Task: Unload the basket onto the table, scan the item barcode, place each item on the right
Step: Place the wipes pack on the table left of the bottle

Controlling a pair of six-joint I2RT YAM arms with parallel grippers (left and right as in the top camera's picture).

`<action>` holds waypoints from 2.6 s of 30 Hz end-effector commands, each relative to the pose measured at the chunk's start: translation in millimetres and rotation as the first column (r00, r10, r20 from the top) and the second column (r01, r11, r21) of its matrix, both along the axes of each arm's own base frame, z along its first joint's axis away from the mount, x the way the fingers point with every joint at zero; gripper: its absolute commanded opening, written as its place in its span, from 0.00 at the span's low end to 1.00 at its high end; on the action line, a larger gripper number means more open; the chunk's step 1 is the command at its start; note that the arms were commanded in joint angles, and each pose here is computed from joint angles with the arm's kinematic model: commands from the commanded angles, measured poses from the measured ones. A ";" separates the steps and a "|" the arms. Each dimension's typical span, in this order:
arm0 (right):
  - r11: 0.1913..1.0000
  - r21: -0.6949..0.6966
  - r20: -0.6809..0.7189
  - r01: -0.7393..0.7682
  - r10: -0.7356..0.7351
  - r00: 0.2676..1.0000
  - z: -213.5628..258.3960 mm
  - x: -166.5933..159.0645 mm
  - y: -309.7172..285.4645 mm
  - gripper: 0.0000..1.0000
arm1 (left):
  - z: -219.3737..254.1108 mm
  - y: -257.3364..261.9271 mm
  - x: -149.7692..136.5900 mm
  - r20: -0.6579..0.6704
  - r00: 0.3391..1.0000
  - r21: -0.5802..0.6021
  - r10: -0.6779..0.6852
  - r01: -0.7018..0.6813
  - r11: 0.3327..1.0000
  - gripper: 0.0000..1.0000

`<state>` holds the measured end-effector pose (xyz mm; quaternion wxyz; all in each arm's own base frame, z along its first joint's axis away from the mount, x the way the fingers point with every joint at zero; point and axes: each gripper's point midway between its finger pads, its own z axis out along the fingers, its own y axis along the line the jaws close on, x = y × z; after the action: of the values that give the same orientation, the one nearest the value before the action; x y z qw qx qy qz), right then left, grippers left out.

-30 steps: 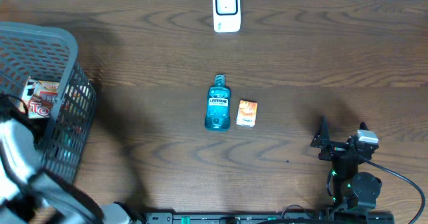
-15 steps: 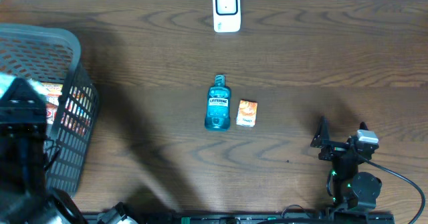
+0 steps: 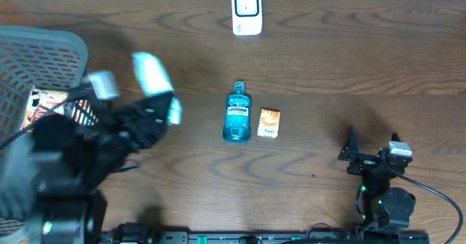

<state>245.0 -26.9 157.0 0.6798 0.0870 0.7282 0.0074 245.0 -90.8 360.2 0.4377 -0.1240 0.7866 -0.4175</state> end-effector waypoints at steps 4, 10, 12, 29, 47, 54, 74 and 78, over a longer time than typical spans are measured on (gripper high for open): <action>1.000 0.008 0.000 0.001 -0.001 1.000 -0.7 -0.2 0.2 0.99 | -124.0 -17.6 41.1 -0.284 0.953 0.358 0.107 0.002 0.934 0.50; 1.000 0.008 0.000 0.001 -0.001 1.000 -0.8 -0.2 0.2 0.99 | -208.7 -35.2 69.8 -0.431 0.865 0.531 0.258 0.011 0.847 0.50; 1.000 0.008 0.000 0.001 -0.001 1.000 -0.7 -0.2 0.2 0.99 | -232.6 -40.3 78.0 -0.463 0.841 0.550 0.280 0.025 0.835 0.50; 1.000 0.008 0.000 0.001 -0.001 1.000 -0.7 -0.2 0.2 0.99 | -318.8 -40.7 88.8 -0.578 0.719 0.601 0.386 0.055 0.797 0.57; 1.000 0.008 0.000 0.001 -0.001 1.000 -0.7 -0.2 0.2 0.99 | -321.5 -36.6 83.6 -0.585 0.707 0.614 0.398 0.066 0.786 1.00; 1.000 0.008 0.000 0.001 -0.001 1.000 -0.7 -0.2 0.2 0.99 | -319.9 -29.2 79.0 -0.578 0.702 0.642 0.416 0.077 0.763 0.98; 1.000 0.008 0.000 0.001 -0.001 1.000 -0.8 -0.2 0.2 0.99 | -173.9 -30.5 81.4 -0.299 0.908 0.510 0.292 -0.107 0.854 0.98; 1.000 0.008 0.000 0.001 -0.001 1.000 -0.8 -0.2 0.2 0.99 | -133.1 -29.1 78.4 -0.195 0.942 0.444 0.273 -0.164 0.881 0.98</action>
<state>245.0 -26.7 157.0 0.6798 0.0867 0.7282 0.0077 327.8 -124.7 205.2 0.3617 -0.1751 0.9022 -0.1566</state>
